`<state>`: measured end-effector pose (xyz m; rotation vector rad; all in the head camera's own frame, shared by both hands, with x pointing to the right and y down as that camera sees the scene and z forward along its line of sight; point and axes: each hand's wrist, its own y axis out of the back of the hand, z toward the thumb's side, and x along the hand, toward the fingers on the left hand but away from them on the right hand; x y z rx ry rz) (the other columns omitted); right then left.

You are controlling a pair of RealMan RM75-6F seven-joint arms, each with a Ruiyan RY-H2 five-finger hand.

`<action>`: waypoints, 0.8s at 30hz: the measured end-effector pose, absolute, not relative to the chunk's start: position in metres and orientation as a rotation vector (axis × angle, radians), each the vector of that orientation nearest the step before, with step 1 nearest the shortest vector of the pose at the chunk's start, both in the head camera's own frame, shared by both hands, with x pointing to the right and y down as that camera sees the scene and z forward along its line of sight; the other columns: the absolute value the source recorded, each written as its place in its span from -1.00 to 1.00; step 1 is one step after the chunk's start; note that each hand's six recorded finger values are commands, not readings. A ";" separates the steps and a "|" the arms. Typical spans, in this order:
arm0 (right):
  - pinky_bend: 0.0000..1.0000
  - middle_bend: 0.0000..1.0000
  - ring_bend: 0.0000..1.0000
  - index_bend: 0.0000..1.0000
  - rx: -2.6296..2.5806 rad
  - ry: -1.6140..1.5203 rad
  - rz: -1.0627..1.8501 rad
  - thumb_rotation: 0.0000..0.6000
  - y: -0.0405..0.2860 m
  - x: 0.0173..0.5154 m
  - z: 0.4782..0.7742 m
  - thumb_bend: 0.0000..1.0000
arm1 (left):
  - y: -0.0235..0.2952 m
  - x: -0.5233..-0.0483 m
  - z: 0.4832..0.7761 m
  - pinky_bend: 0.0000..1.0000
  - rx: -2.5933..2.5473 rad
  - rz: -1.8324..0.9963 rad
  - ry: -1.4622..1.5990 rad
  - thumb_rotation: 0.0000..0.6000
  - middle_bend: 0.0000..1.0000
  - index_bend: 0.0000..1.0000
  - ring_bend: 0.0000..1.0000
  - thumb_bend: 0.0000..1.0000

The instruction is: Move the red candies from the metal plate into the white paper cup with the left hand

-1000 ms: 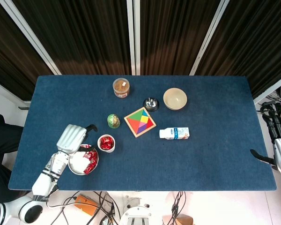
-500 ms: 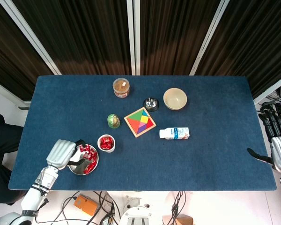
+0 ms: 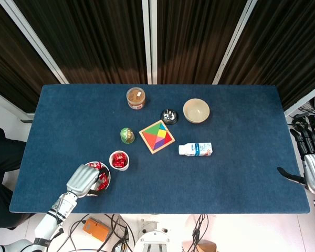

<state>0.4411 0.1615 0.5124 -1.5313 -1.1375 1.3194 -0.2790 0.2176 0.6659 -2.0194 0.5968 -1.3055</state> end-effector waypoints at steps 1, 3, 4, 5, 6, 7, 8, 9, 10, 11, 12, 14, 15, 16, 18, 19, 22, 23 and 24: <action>-0.82 -0.94 -1.00 -1.00 -1.531 -1.138 1.320 1.00 0.162 0.441 0.512 -0.53 | 0.219 -0.278 0.668 0.89 -2.019 -1.309 0.591 1.00 0.88 -0.12 0.89 -0.77; -0.82 -0.94 -1.00 -1.00 -1.530 -1.138 1.321 1.00 0.162 0.441 0.512 -0.53 | 0.222 -0.277 0.670 0.89 -2.018 -1.314 0.583 1.00 0.88 -0.12 0.89 -0.78; -0.82 -0.94 -1.00 -1.00 -1.530 -1.137 1.320 1.00 0.162 0.441 0.512 -0.53 | 0.223 -0.276 0.671 0.89 -2.016 -1.318 0.577 1.00 0.88 -0.12 0.89 -0.78; -0.82 -0.94 -1.00 -1.00 -1.532 -1.136 1.320 1.00 0.162 0.441 0.512 -0.53 | 0.224 -0.277 0.672 0.89 -2.013 -1.322 0.573 1.00 0.88 -0.12 0.89 -0.78; -0.82 -0.94 -1.00 -1.00 -1.532 -1.136 1.320 1.00 0.162 0.441 0.512 -0.53 | 0.224 -0.277 0.673 0.89 -2.008 -1.325 0.570 1.00 0.88 -0.12 0.89 -0.78; -0.82 -0.94 -1.00 -1.00 -1.533 -1.136 1.320 1.00 0.162 0.441 0.513 -0.53 | 0.224 -0.278 0.674 0.89 -2.000 -1.331 0.564 1.00 0.88 -0.12 0.89 -0.78; -0.82 -0.94 -1.00 -1.00 -1.533 -1.136 1.321 1.00 0.162 0.441 0.513 -0.53 | 0.225 -0.279 0.675 0.89 -1.993 -1.337 0.561 1.00 0.88 -0.12 0.89 -0.78; -0.82 -0.94 -1.00 -1.00 -1.534 -1.135 1.322 1.00 0.162 0.441 0.513 -0.53 | 0.225 -0.280 0.676 0.89 -1.986 -1.344 0.557 1.00 0.88 -0.12 0.89 -0.78; -0.82 -0.94 -1.00 -1.00 -1.535 -1.135 1.322 1.00 0.162 0.441 0.513 -0.53 | 0.225 -0.282 0.677 0.89 -1.977 -1.354 0.553 1.00 0.88 -0.12 0.89 -0.78; -0.82 -0.94 -1.00 -1.00 -1.535 -1.135 1.321 1.00 0.162 0.440 0.513 -0.53 | 0.226 -0.283 0.678 0.89 -1.971 -1.361 0.551 1.00 0.88 -0.12 0.89 -0.78; -0.82 -0.94 -1.00 -1.00 -1.534 -1.135 1.320 1.00 0.162 0.440 0.513 -0.53 | 0.226 -0.284 0.679 0.89 -1.967 -1.369 0.550 1.00 0.88 -0.12 0.89 -0.78; -0.82 -0.94 -1.00 -1.00 -1.534 -1.135 1.320 1.00 0.162 0.440 0.513 -0.53 | 0.226 -0.286 0.681 0.89 -1.960 -1.384 0.548 1.00 0.88 -0.12 0.89 -0.78; -0.82 -0.94 -1.00 -1.00 -1.535 -1.134 1.319 1.00 0.162 0.440 0.513 -0.53 | 0.226 -0.288 0.682 0.89 -1.955 -1.392 0.546 1.00 0.88 -0.12 0.89 -0.78; -0.82 -0.94 -1.00 -1.00 -1.535 -1.134 1.319 1.00 0.162 0.439 0.513 -0.53 | 0.227 -0.290 0.683 0.89 -1.948 -1.402 0.543 1.00 0.88 -0.12 0.89 -0.78; -0.82 -0.94 -1.00 -1.00 -1.536 -1.132 1.319 1.00 0.162 0.439 0.513 -0.53 | 0.227 -0.292 0.684 0.89 -1.934 -1.414 0.540 1.00 0.88 -0.11 0.89 -0.78; -0.82 -0.94 -1.00 -1.00 -1.536 -1.131 1.318 1.00 0.162 0.438 0.513 -0.53 | 0.226 -0.294 0.685 0.89 -1.923 -1.421 0.538 1.00 0.88 -0.10 0.89 -0.78; -0.82 -0.94 -1.00 -1.00 -1.536 -1.131 1.318 1.00 0.162 0.438 0.513 -0.53 | 0.227 -0.299 0.685 0.89 -1.908 -1.445 0.544 1.00 0.88 -0.09 0.89 -0.77; -0.82 -0.94 -1.00 -1.00 -1.537 -1.130 1.318 1.00 0.162 0.437 0.513 -0.53 | 0.227 -0.301 0.685 0.89 -1.906 -1.448 0.545 1.00 0.88 -0.09 0.89 -0.77; -0.82 -0.94 -1.00 -1.00 -1.537 -1.129 1.319 1.00 0.162 0.437 0.514 -0.53 | 0.227 -0.302 0.685 0.89 -1.902 -1.452 0.545 1.00 0.88 -0.09 0.89 -0.77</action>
